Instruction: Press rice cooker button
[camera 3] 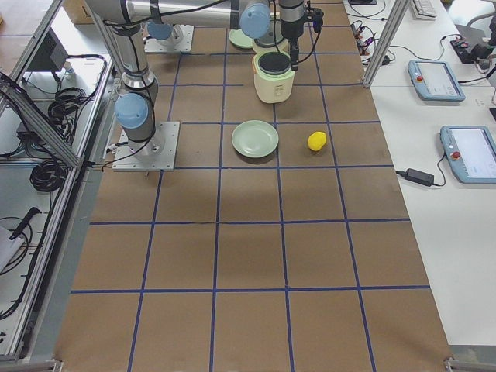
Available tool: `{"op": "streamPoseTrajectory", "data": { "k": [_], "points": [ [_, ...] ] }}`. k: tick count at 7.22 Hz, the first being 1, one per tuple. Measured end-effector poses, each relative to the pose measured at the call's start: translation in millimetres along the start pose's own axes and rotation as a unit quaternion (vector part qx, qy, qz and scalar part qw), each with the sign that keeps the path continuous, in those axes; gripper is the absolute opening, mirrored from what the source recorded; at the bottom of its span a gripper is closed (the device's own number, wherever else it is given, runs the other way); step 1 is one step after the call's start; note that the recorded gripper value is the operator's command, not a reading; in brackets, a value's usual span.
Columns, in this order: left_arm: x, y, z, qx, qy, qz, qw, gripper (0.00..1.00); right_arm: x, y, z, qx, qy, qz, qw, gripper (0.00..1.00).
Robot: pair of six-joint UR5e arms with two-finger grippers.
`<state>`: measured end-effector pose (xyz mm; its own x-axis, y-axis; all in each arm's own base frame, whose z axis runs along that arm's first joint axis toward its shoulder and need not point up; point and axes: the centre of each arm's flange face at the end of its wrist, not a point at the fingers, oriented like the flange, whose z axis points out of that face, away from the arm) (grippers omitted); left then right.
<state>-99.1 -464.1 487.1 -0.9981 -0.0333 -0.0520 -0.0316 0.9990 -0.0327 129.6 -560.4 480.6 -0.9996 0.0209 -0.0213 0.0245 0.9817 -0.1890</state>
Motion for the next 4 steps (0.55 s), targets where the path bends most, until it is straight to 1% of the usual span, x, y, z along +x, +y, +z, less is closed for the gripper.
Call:
{"op": "streamPoseTrajectory", "data": {
  "k": [3, 4],
  "points": [
    [0, 0, 0, 0.000, 0.000, 0.000, 1.0000, 1.00, -3, 12, -25, 0.020, -0.001, -0.002, 0.9998, 1.00],
    [0, 0, 0, 0.000, 0.000, 0.000, 1.0000, 1.00, -3, 14, -27, 0.021, -0.001, -0.003, 0.9998, 1.00]
  ]
}}
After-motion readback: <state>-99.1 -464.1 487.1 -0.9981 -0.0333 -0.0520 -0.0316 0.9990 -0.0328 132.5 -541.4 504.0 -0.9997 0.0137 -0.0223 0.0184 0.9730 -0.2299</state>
